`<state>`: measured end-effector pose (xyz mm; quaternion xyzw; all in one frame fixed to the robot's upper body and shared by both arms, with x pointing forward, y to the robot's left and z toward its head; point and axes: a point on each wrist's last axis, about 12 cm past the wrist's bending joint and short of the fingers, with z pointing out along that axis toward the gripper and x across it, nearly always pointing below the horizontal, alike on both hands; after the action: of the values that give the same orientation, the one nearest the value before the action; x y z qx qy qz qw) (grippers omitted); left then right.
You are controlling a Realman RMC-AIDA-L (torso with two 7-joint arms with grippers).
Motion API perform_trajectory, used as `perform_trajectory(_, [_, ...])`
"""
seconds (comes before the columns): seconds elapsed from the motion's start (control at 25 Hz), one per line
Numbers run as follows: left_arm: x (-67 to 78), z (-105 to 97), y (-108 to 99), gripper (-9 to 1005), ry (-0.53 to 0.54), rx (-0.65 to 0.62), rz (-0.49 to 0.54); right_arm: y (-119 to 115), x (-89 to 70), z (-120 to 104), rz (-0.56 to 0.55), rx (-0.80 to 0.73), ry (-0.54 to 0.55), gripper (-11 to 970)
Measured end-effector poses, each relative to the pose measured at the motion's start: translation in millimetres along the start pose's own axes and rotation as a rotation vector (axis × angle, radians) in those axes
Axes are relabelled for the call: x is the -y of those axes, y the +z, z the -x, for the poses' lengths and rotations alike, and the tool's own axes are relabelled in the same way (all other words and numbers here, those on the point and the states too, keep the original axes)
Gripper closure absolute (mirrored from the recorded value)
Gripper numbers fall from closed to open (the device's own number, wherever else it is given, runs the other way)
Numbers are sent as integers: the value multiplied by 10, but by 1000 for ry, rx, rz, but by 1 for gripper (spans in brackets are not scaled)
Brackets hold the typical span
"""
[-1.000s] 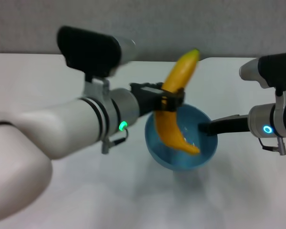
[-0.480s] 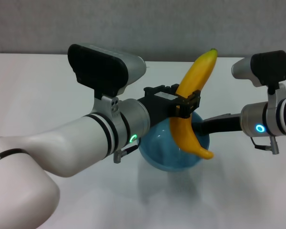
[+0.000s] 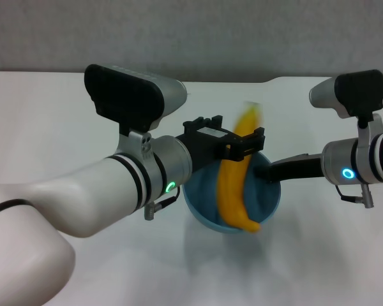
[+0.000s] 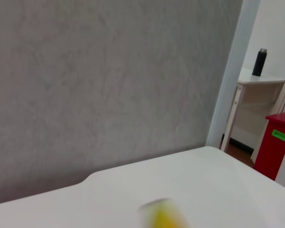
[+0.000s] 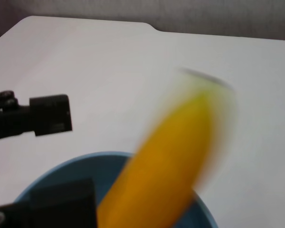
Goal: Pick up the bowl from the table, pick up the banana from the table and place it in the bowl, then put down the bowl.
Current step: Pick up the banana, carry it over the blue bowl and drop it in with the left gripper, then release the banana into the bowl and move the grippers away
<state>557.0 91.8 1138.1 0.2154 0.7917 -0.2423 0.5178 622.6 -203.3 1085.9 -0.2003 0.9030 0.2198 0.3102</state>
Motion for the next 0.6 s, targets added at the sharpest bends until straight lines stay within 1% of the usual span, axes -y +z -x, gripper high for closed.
perform_trajectory(0.12, [-37, 13, -9, 229, -8, 5, 11, -3, 14, -27, -2, -3, 6, 876])
perform_trajectory(0.24, [-158, 32, -35, 146, -26, 1, 53, -5, 51, -77, -10, -14, 19, 874])
perform_trajectory(0.28, [-216, 42, -45, 118, -34, -4, 73, -4, 70, -99, -14, -20, 25, 873])
perform_trajectory(0.4, [-454, 72, -100, 103, -75, -34, 154, -11, 120, -143, -23, -28, 45, 872])
perform_trajectory(0.52, [-681, 69, -178, 94, -107, -69, 232, -34, 159, -136, -31, -17, 58, 870])
perform_trajectory(0.56, [-736, 57, -199, 96, -110, -86, 251, -44, 177, -129, -36, -14, 59, 870])
perform_trajectory(0.6, [-736, 57, -199, 97, -110, -86, 251, -55, 192, -118, -40, -14, 59, 869])
